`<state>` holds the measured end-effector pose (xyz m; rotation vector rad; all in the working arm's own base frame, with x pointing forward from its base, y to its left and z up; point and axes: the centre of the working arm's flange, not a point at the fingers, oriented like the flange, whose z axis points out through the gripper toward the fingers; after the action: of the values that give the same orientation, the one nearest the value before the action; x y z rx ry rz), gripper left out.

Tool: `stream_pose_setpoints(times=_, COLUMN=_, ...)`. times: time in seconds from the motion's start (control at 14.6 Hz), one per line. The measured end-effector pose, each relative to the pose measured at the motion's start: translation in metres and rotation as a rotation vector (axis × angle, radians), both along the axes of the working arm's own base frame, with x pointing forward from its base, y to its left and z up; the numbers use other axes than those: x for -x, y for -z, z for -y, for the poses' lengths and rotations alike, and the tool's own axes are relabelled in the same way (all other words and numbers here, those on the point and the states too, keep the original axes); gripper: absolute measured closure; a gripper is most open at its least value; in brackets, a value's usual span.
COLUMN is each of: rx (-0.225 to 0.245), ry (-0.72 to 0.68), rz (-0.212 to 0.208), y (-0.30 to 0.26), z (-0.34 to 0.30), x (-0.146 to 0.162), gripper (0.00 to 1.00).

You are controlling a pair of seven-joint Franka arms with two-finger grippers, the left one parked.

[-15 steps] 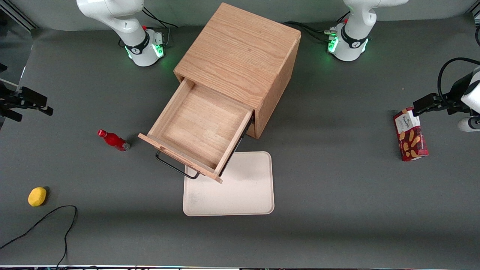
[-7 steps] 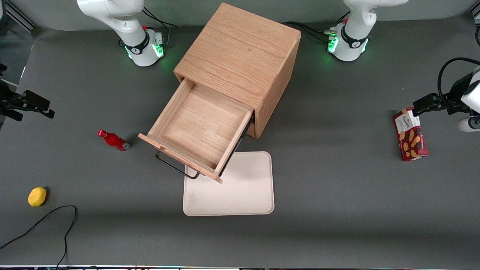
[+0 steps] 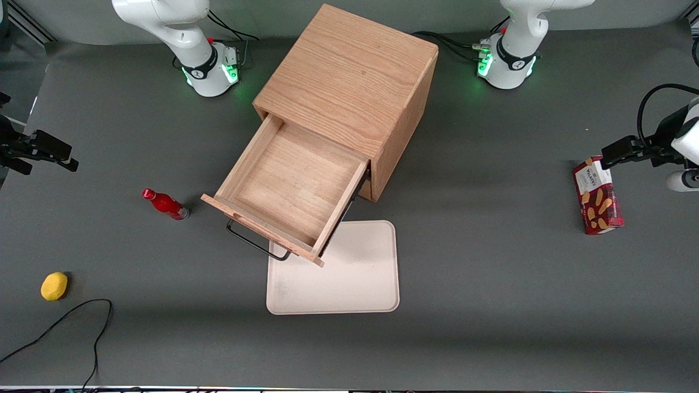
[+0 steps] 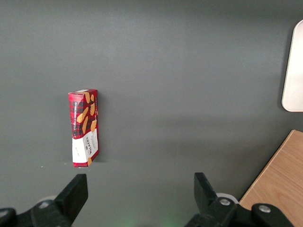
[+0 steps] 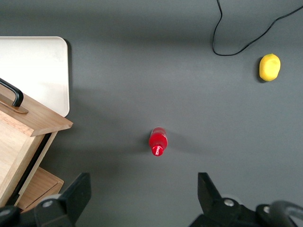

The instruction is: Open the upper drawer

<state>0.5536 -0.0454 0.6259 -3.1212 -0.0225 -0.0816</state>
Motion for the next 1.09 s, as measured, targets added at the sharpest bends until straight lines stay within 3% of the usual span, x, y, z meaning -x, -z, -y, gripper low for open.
stream_pose_setpoints(times=1.09, rx=0.008, ry=-0.004, rz=-0.001, y=0.0003, z=-0.0009, x=0.001, gripper=0.0)
